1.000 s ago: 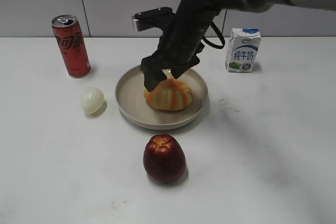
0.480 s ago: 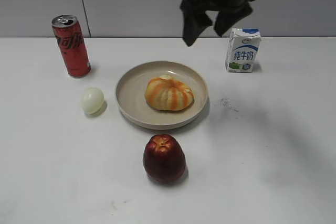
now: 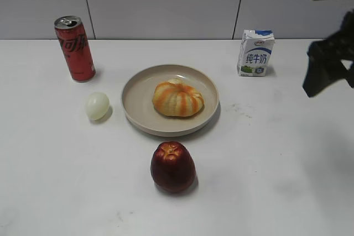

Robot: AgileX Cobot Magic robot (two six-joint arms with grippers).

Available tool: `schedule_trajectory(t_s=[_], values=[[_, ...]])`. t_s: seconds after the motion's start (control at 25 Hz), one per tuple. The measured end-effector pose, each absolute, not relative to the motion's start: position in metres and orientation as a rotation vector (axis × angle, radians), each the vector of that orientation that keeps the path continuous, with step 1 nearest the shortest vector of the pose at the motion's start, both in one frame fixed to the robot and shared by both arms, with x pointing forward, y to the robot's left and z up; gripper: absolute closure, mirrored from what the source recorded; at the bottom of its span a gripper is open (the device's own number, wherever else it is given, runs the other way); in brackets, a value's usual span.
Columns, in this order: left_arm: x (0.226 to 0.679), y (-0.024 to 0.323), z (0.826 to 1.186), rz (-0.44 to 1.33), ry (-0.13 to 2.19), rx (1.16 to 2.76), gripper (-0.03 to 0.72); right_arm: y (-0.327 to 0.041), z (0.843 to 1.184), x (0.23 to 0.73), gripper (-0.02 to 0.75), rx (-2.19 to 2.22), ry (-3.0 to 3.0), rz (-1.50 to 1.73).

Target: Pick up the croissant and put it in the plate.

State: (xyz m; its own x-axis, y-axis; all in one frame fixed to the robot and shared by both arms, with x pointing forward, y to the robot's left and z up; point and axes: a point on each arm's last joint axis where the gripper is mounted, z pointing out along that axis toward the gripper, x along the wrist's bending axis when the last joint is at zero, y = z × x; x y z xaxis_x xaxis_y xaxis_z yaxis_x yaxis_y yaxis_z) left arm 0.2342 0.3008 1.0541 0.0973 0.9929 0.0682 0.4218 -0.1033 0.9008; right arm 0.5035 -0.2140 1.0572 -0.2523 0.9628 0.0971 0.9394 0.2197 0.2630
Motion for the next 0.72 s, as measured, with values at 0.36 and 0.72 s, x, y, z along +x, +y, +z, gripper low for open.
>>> schedule_trajectory(t_s=[0.36,0.72], values=[[0.234,0.301,1.054,0.972,1.418,1.633,0.458,-0.254,1.066,0.381,0.131,1.782,2.193,0.62],[0.234,0.301,1.054,0.972,1.418,1.633,0.457,-0.279,1.054,0.302,0.144,1.624,2.008,0.866]])
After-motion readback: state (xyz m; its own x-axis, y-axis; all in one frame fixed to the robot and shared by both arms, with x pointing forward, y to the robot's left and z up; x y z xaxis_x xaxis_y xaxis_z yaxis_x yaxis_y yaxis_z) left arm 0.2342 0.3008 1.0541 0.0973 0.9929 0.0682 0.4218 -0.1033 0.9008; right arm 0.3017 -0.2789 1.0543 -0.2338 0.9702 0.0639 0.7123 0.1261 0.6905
